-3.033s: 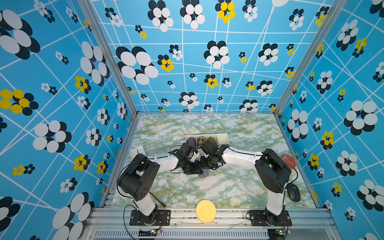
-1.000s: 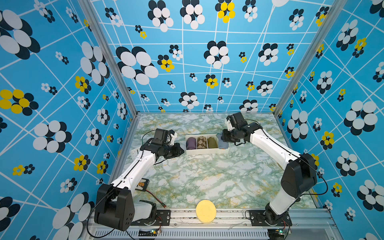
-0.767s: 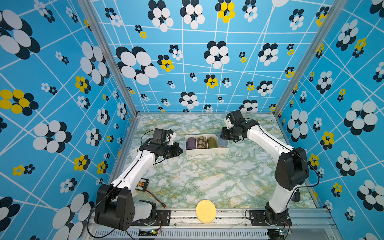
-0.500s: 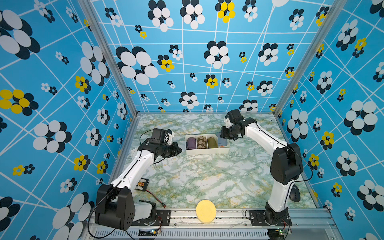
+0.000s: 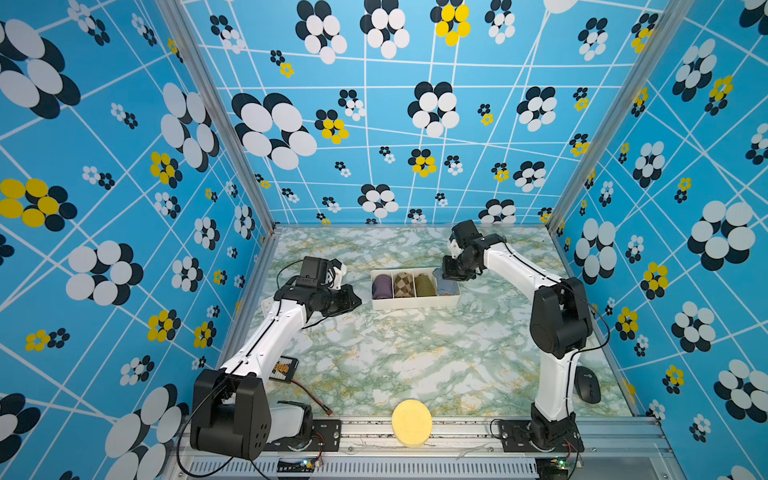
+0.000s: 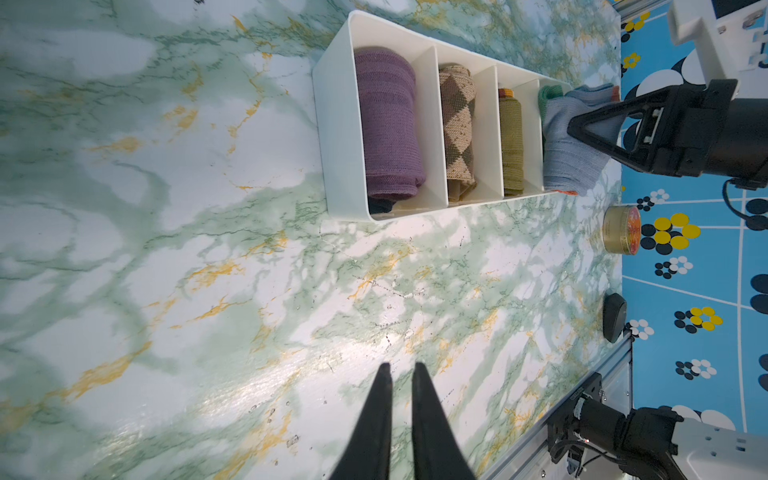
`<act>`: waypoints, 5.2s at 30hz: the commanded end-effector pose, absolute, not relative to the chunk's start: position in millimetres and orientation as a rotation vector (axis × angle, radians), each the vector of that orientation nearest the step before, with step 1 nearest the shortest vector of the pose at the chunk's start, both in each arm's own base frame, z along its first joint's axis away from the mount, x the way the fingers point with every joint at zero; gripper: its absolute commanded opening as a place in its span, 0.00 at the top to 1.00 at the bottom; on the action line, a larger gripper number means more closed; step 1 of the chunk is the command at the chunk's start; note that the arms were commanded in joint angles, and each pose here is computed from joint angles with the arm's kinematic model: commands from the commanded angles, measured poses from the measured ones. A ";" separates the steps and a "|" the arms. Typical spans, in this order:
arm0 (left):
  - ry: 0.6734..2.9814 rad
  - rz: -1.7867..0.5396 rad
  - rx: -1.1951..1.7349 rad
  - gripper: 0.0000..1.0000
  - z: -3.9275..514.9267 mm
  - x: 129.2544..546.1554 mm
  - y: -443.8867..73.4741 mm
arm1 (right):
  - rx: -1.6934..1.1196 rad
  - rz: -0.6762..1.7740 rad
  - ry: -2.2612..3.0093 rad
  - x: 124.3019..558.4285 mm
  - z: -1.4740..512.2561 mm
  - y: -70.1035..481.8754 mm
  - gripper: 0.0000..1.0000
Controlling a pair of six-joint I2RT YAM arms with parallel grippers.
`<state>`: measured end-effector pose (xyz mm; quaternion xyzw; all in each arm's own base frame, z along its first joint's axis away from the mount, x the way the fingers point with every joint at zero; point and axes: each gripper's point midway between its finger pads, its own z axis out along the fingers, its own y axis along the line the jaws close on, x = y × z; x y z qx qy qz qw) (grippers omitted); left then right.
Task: Roll the socks
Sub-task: 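Lift the roll with the right gripper and carry it toward the white organizer, then lower the roll upright into the empty organizer slot with the right gripper, then open the right gripper and lift it out of the slot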
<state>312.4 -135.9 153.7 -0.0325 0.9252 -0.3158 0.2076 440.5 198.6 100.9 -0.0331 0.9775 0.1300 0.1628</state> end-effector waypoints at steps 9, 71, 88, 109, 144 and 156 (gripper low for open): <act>2.582 -0.889 -0.068 0.86 157.5 315.2 -136.0 | -0.115 0.221 2.844 443.9 82.4 181.6 1.00; 2.584 -0.667 -0.094 0.77 125.7 314.2 -110.5 | -0.090 0.026 2.806 460.6 62.5 207.5 0.50; 2.587 -0.668 -0.083 0.76 124.1 313.4 -110.7 | -0.099 0.061 2.724 471.3 87.4 218.5 0.39; 2.592 -0.669 -0.079 0.77 122.6 312.2 -111.0 | -0.087 0.091 2.601 478.1 123.7 226.1 0.52; 2.617 -0.665 -0.081 0.77 115.2 312.5 -111.0 | -0.093 0.003 2.696 476.9 79.4 223.9 0.87; 2.626 -0.659 -0.083 0.77 113.0 312.0 -110.3 | -0.098 0.050 2.685 488.0 66.6 231.6 0.89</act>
